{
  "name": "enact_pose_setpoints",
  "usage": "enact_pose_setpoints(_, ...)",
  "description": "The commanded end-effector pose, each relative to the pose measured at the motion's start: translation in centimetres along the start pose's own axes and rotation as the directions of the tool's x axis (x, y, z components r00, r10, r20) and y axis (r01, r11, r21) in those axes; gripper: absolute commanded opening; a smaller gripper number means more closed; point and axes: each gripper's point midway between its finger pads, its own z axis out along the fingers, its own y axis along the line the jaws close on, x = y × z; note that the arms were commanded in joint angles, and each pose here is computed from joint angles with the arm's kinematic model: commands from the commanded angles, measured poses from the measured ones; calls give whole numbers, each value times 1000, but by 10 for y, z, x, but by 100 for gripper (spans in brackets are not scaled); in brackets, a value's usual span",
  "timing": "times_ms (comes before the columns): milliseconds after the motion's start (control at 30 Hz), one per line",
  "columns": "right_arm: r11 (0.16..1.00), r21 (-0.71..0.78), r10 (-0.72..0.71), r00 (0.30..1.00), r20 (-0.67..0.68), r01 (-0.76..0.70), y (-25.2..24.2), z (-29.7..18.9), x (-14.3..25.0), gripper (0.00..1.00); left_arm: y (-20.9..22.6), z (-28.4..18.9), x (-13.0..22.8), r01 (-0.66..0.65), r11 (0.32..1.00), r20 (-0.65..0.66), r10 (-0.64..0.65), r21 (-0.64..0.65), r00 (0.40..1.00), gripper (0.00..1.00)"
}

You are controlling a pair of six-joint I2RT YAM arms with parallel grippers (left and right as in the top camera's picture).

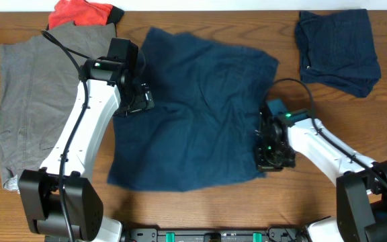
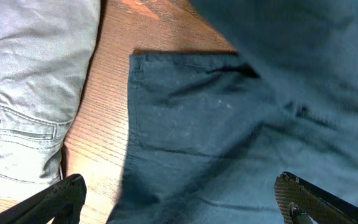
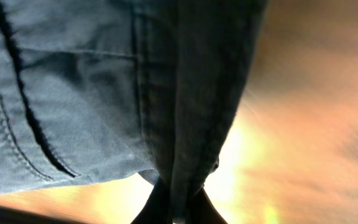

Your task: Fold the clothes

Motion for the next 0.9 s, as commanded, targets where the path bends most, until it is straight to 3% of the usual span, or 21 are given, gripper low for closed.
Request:
enact_pose_setpoints(0,998,62,8,1000,-19,-7,-25,-5,5,1,3,9,3,-16,1000,-24,15,-24,1000,98)
enact_pose_setpoints(133,998,49,43,999,-34,-41,-37,-7,6,5,2,15,5,-19,999,-46,18,-25,999,98)
enact_pose_setpoints(167,998,45,51,998,-29,-49,-38,-8,5,16,2,18,6,-20,999,-54,19,-29,998,98)
enact_pose_setpoints(267,999,41,30,999,-17,-29,-39,-10,1,66,1,25,8,-24,999,-76,21,-38,997,98)
enact_pose_setpoints(333,999,36,12,1000,1,-12,-38,-15,-5,77,0,32,8,-27,999,-90,23,-44,996,98)
enact_pose_setpoints(467,1000,24,-17,996,86,15,-31,-37,-31,79,-9,44,-10,-58,998,-37,57,-19,998,98)
enact_pose_setpoints(700,993,-5,-113,954,279,119,-7,-94,-81,77,-33,46,-65,-146,988,186,136,45,973,95)
enact_pose_setpoints(867,989,-6,-135,927,349,147,0,-110,-97,76,-23,61,-67,-46,998,152,38,44,988,87)
